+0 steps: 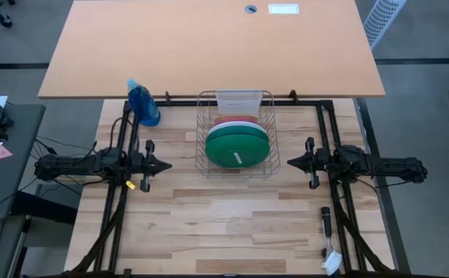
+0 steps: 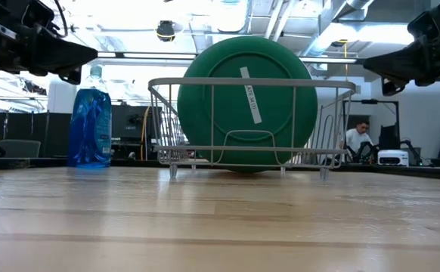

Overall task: Sort dishes
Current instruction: Return to Home Position

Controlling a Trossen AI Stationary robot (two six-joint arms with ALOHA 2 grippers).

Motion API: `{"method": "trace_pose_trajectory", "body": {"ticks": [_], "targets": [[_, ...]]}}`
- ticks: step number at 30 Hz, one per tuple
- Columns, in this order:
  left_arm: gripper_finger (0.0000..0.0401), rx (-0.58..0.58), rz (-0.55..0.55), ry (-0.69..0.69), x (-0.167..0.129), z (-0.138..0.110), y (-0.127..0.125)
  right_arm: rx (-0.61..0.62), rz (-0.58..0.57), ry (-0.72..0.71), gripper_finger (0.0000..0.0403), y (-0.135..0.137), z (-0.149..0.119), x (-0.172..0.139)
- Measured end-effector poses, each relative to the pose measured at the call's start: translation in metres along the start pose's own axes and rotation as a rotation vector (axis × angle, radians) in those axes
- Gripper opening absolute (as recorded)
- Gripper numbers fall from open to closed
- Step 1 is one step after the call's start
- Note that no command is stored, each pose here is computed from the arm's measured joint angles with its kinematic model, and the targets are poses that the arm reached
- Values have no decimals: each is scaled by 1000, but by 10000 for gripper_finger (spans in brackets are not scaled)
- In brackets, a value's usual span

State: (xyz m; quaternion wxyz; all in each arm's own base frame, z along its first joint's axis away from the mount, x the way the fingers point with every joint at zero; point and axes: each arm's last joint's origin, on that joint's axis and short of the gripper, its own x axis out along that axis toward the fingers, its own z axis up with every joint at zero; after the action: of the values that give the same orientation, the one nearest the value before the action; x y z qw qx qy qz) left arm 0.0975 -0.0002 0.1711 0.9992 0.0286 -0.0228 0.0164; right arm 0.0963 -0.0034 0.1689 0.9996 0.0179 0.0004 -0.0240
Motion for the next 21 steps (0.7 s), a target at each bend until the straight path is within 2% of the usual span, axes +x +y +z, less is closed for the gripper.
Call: {"method": "trace_pose_trajectory", "body": {"ticks": [6,21], "targets": [[0,-69,2,15,0,-1,0,0,0,0,0,0,0,0],[0,-52,5,17,0,-2,0,-3,0,0,0,0,0,0]]}}
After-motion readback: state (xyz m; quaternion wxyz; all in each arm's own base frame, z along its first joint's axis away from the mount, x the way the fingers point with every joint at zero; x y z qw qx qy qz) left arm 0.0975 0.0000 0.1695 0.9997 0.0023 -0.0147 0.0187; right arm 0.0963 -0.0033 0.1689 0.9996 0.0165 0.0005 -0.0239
